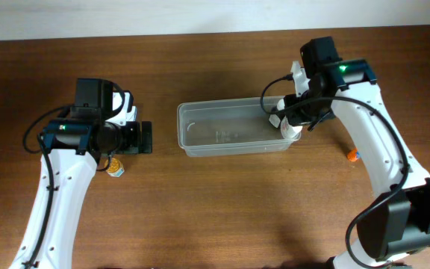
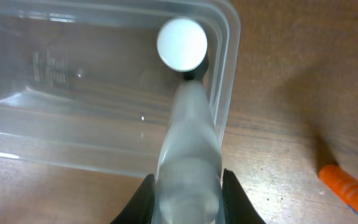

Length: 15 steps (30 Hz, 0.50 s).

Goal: Pack container
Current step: 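Grasp white spray bottle and place it in the container's right end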

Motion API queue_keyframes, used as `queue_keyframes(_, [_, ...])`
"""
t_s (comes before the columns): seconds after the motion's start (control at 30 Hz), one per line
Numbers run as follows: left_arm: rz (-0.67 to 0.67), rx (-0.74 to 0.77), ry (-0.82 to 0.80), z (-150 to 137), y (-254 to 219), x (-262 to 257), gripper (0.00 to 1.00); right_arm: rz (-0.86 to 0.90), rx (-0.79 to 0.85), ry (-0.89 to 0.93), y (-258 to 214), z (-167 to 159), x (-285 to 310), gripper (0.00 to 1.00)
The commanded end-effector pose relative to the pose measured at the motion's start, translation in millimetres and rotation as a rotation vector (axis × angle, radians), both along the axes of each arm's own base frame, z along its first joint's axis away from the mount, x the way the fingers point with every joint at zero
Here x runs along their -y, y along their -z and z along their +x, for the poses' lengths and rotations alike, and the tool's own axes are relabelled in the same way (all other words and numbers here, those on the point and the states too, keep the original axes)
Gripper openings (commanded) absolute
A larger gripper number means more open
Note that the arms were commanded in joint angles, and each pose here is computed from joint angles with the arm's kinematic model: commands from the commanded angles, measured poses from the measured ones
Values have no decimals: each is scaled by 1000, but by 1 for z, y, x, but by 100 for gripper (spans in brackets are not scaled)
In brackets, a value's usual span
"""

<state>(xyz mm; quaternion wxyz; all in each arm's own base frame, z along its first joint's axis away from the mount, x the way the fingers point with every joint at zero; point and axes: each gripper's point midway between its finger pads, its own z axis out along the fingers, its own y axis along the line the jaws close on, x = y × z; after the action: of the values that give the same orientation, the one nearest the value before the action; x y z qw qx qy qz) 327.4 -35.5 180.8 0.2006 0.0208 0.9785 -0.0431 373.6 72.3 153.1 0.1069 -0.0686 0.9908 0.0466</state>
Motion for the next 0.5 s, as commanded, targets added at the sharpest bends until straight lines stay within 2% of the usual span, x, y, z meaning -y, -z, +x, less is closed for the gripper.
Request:
queue_keyframes(0.0, [11,21,4,5,-6,-3,99,9,4,3,14,1,-3,15])
queue_keyframes(0.23, [11,21,3,5,-6,-3,99,7,-3,3,36,-2,-3,16])
queue_keyframes(0.3, [11,21,3,5,-6,-3,99,7,-3,3,37,-2,-3,29])
queue_keyframes(0.33, [11,21,3,5,-6,-3,99,8,-2,3,37,-1,-3,43])
queue_keyframes(0.47, [11,21,3,5,-6,-3,99,8,1,3,37,-1,-3,44])
